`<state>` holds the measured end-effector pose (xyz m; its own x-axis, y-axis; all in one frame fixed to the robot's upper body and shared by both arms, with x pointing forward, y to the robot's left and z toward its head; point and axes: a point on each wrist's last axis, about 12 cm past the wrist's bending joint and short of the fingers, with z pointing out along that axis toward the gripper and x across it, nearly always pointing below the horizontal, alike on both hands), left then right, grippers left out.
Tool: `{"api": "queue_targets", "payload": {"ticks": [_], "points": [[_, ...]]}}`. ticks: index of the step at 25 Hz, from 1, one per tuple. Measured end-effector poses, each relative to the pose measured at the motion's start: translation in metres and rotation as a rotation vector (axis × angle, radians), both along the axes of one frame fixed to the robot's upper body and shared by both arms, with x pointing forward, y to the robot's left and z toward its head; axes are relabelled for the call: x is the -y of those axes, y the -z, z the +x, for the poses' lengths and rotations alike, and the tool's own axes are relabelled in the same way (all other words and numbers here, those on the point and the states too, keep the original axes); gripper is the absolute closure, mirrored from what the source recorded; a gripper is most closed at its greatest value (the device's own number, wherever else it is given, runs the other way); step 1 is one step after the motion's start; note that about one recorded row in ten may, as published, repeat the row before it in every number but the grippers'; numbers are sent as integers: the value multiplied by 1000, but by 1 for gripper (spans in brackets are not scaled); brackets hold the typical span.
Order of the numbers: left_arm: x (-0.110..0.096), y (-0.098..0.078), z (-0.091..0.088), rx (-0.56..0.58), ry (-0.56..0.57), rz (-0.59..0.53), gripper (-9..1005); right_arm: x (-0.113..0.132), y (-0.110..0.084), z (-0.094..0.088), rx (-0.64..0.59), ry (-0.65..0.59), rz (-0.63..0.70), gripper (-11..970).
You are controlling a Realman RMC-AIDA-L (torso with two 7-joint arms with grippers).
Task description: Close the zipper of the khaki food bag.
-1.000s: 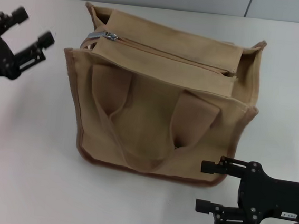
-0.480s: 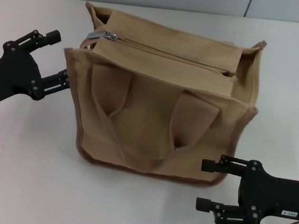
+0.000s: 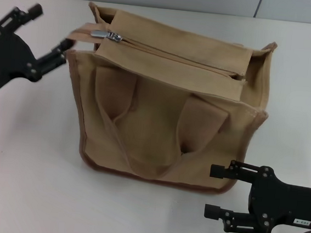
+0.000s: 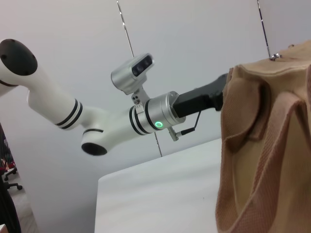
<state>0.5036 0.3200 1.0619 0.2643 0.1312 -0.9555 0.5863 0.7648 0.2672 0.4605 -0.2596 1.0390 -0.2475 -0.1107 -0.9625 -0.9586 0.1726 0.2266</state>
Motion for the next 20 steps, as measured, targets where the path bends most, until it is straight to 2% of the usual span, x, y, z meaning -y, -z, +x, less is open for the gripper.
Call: {"api": "queue_targets", "payload": {"ticks": [4,9,11,18,20], "points": [[1,1,-5,60,-33,-5,197,0,0,0,0,5,5,184],[8,3,-11,118,-26,16,259,-1,-1,1,3,8,7,184],[14,5,-14,176,-30,67,283,0,-1,1,2,8,7,184],[20,8,-13,216,-39,124,370,-1,-1,2,3,6,7,184],[21,9,-10,211,-39,139,453,-1,-1,2,4,7,7,184]]}}
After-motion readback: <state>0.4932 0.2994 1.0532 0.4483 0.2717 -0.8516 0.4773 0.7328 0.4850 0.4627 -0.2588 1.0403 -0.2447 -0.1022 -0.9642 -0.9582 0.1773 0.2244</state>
